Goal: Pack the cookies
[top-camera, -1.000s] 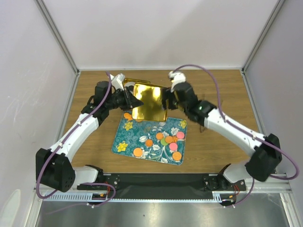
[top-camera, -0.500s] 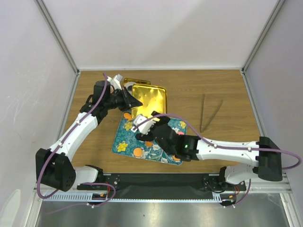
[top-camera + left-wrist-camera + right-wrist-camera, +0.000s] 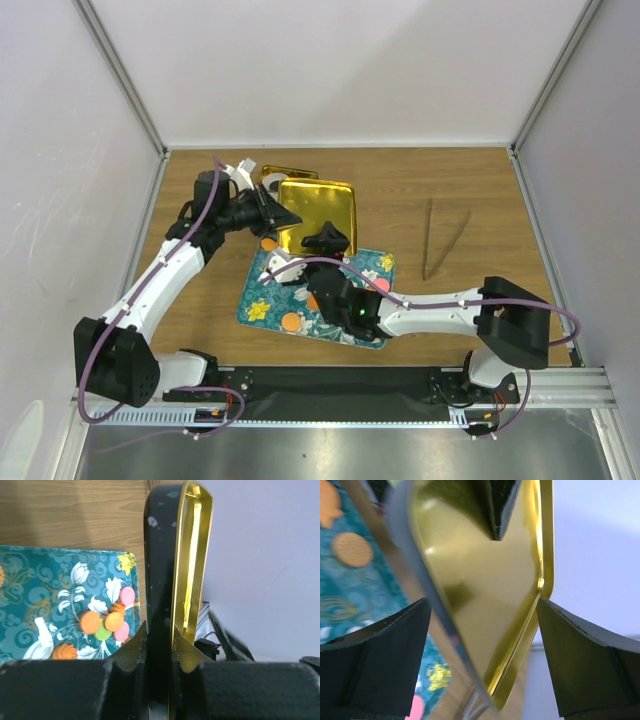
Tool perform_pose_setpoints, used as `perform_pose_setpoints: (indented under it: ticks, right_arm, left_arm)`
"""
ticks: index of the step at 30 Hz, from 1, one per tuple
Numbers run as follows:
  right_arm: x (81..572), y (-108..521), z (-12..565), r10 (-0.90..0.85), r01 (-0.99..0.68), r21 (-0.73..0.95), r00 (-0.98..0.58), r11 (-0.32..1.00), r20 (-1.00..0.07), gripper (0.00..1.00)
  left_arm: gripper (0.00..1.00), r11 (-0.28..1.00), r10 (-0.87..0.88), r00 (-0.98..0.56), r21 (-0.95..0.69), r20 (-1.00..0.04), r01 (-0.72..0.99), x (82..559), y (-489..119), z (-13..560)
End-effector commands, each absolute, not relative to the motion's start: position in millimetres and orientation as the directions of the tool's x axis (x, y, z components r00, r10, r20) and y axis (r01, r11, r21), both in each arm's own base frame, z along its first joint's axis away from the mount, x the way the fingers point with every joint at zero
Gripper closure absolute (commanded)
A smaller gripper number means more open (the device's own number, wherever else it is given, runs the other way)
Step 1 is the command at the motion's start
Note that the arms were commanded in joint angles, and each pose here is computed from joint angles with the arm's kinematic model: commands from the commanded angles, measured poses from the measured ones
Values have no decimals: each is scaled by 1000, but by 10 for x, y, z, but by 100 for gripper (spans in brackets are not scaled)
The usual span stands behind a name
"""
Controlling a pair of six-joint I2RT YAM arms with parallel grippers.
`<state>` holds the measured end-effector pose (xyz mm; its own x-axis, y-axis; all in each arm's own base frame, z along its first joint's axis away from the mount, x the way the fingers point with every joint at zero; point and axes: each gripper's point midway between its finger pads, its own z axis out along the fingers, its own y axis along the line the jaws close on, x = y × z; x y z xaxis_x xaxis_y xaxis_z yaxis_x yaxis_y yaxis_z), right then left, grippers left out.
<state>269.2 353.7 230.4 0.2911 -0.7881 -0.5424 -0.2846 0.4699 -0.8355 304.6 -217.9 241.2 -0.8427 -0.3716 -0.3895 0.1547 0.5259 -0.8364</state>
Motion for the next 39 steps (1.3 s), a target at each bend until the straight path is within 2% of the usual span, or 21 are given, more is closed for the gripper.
perform_pose_setpoints:
  ticks: [1, 4, 7, 8, 9, 11, 12, 14, 15, 18, 20, 21, 23, 24, 27, 28, 30, 31, 33, 34, 39]
  right_arm:
    - [2858, 3408, 2626, -770, -138, -821, 291, 553, -568, 9]
    - [2903, 3403, 2745, -758, -76, -808, 305, 585, -577, 12]
    - [2914, 3406, 2833, -759, -20, -805, 319, 593, -567, 20]
    - [2928, 3430, 2829, -764, -13, -809, 322, 587, -559, 23]
    - [2927, 3440, 2829, -772, -6, -818, 325, 576, -546, 33]
    - [2929, 3449, 2844, -765, 0, -810, 330, 586, -553, 45]
    - [2928, 3449, 2863, -761, 2, -806, 332, 592, -557, 57]
    - [2919, 3443, 2898, -754, 2, -799, 335, 601, -566, 69]
    - [2930, 3432, 2922, -751, 7, -795, 333, 607, -570, 79]
    - [2920, 3419, 3009, -741, 12, -784, 336, 621, -581, 91]
    - [2906, 3431, 3061, -734, 7, -780, 345, 626, -586, 95]
    - [2896, 3426, 3097, -726, 2, -774, 346, 634, -594, 96]
    - [2872, 3460, 3082, -722, -34, -777, 343, 629, -600, 98]
    - [2873, 3452, 3088, -720, -43, -774, 340, 631, -605, 98]
    - [2842, 3452, 3108, -684, -114, -744, 322, 659, -655, 99]
    - [2832, 3426, 3029, -714, -159, -770, 296, 618, -634, 100]
    - [2845, 3472, 3063, -639, -249, -694, 272, 676, -720, 100]
    - [2820, 3465, 2998, -658, -309, -707, 261, 636, -706, 100]
    - [2827, 3479, 3061, -586, -364, -627, 229, 689, -777, 99]
    - [2878, 3410, 2941, -613, -405, -626, 181, 667, -769, 99]
    - [2917, 3543, 3032, -450, -660, -370, 55, 654, -891, 100]
  left_arm:
    - [100, 459, -378, -829, -861, -413, 220, 2950, -2195, 2703]
    - [100, 457, -380, -828, -862, -413, 220, 2927, -2190, 2703]
    - [99, 456, -381, -827, -862, -413, 221, 2911, -2186, 2705]
    - [98, 455, -380, -828, -863, -412, 220, 2907, -2187, 2699]
    - [94, 455, -381, -827, -863, -412, 220, 2903, -2184, 2702]
    - [93, 455, -381, -824, -861, -420, 229, 2896, -2181, 2727]
    - [89, 457, -381, -820, -858, -427, 234, 2903, -2179, 2736]
    - [81, 467, -386, -811, -851, -439, 239, 2916, -2160, 2766]
    - [74, 472, -385, -806, -847, -449, 246, 2926, -2156, 2781]
    - [53, 479, -401, -786, -839, -470, 258, 2979, -2138, 2852]
    - [46, 486, -421, -759, -830, -497, 274, 3053, -2111, 2930]
    - [35, 490, -431, -748, -827, -505, 275, 3090, -2100, 2952]
    - [27, 503, -461, -709, -816, -533, 286, 3201, -2037, 3078]
    - [20, 508, -469, -698, -812, -541, 289, 3254, -2017, 3108]
    - [11, 526, -515, -623, -791, -588, 312, 3427, -1866, 3352]
    - [10, 530, -528, -603, -787, -598, 316, 3488, -1826, 3408]
    - [7, 547, -557, -540, -768, -631, 333, 3604, -1712, 3620]
    - [6, 552, -565, -522, -763, -639, 336, 3653, -1678, 3674]
    - [6, 555, -585, -469, -749, -661, 362, 3724, -1605, 3874]
    - [6, 566, -598, -442, -743, -668, 357, 3778, -1559, 3925]
    - [6, 626, -633, -347, -721, -692, 296, 4023, -1347, 3969]
